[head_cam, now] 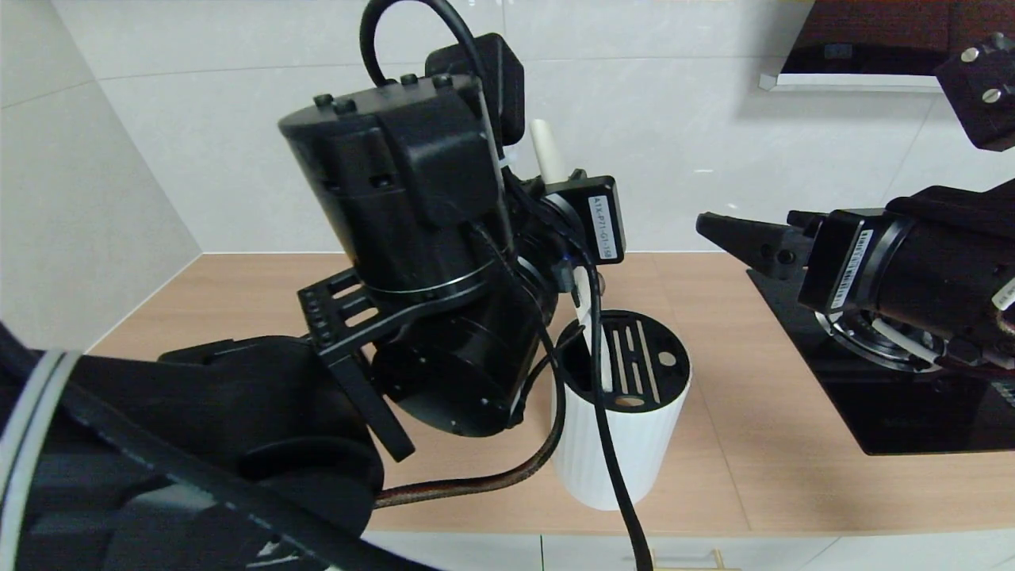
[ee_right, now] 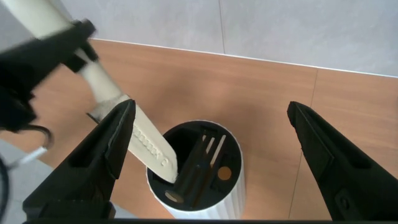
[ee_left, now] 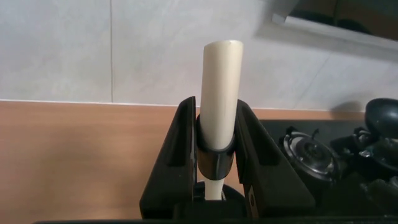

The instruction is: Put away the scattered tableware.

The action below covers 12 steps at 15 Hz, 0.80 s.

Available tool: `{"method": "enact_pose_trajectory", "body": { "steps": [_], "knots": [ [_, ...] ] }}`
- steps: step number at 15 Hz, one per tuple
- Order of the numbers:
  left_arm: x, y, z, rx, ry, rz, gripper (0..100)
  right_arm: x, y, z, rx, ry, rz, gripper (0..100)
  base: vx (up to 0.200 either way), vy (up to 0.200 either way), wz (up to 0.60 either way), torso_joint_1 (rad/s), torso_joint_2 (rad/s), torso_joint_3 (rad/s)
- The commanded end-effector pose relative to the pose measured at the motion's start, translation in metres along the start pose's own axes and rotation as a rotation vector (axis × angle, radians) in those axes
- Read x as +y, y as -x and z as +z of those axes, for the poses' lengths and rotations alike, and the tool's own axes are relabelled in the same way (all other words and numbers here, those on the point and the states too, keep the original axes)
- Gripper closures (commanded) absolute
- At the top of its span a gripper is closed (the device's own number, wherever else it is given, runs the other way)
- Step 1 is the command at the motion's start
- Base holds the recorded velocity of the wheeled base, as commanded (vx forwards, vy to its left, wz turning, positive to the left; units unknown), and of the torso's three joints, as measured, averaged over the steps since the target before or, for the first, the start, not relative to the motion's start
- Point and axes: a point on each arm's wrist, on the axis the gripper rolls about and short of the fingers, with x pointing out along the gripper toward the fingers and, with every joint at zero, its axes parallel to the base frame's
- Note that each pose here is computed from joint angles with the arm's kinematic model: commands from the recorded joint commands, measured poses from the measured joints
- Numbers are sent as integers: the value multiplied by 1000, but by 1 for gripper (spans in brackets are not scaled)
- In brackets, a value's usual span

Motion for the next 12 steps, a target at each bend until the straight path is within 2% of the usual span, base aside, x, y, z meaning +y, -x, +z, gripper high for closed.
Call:
{"method": "enact_pose_trajectory", "body": {
  "steps": [1, 7, 12],
  "knots": [
    [-2, -6, -17, 32, -25, 8, 100, 1, -2, -2, 9, 3, 0, 0, 0, 0, 0, 0, 0, 0],
    [-12, -14, -63, 112, -89, 33, 100, 1, -4, -5, 17, 6, -1, 0, 0, 0, 0, 0, 0, 0],
    [-14, -20, -88, 136, -110, 39, 100, 2, -7, -8, 30, 10, -3, 0, 0, 0, 0, 0, 0, 0]
  ]
}}
